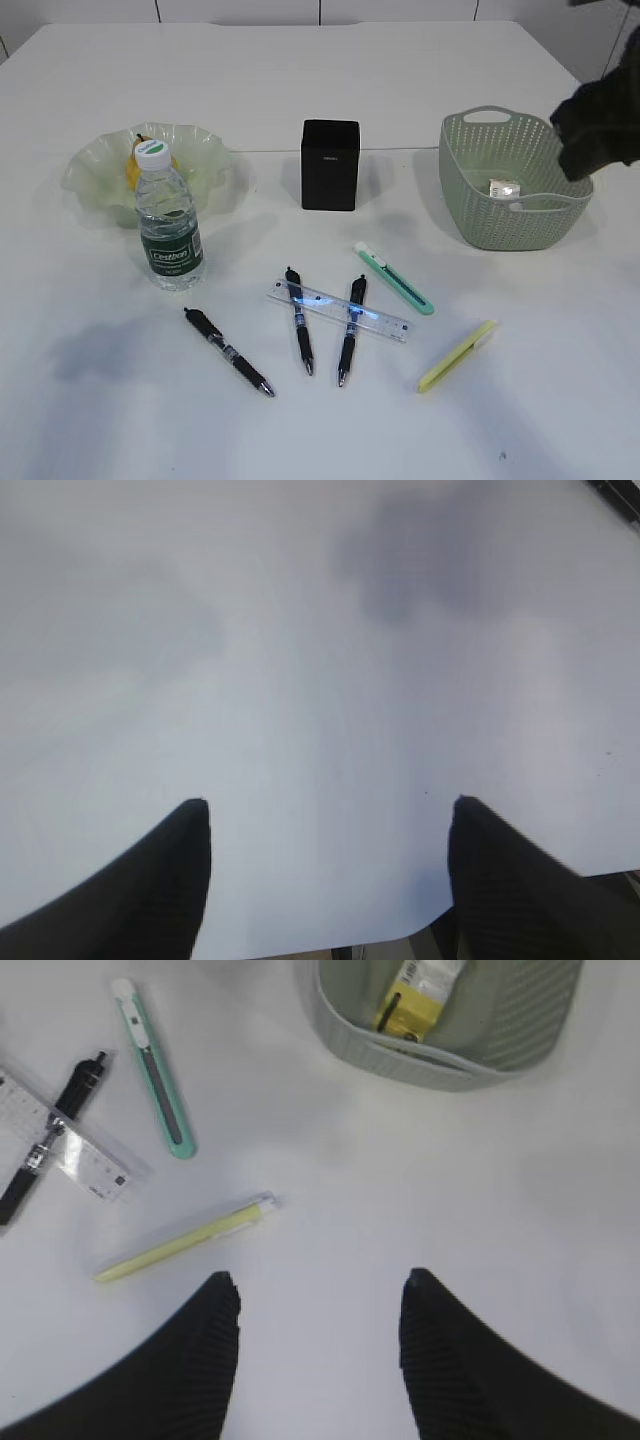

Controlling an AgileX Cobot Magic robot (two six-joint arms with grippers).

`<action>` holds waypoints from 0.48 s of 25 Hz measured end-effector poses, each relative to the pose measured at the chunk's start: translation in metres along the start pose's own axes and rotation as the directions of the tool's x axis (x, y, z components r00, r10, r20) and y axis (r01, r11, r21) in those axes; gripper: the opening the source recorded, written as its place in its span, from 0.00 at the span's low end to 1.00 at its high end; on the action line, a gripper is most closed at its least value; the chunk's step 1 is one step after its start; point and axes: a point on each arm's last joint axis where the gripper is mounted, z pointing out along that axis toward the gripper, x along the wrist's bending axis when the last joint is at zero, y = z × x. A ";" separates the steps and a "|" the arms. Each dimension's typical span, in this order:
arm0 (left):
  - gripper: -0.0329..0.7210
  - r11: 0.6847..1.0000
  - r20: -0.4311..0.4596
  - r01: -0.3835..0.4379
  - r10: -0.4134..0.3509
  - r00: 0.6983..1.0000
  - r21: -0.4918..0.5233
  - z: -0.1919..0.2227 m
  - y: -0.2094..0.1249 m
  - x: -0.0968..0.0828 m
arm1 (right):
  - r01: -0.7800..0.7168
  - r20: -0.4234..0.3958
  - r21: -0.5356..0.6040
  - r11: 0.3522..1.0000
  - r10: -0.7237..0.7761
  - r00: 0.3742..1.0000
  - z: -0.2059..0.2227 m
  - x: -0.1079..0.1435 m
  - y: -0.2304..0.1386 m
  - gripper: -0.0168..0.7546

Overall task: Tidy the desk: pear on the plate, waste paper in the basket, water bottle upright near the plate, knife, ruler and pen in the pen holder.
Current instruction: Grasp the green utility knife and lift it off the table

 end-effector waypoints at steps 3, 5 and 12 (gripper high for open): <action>0.73 1.000 0.002 0.001 -0.001 1.000 0.000 0.000 0.000 0.000 | 0.039 -0.016 0.021 0.999 -0.039 0.999 0.006 0.011 0.020 0.53; 0.73 1.000 0.002 0.001 -0.001 1.000 0.000 0.000 0.000 0.000 | 0.060 -0.024 0.041 0.997 -0.059 0.998 0.014 0.019 0.035 0.53; 0.73 0.999 -0.002 0.000 0.000 1.000 0.045 0.000 -0.004 0.000 | 0.125 -0.056 0.132 0.983 -0.119 0.991 0.067 0.044 0.078 0.53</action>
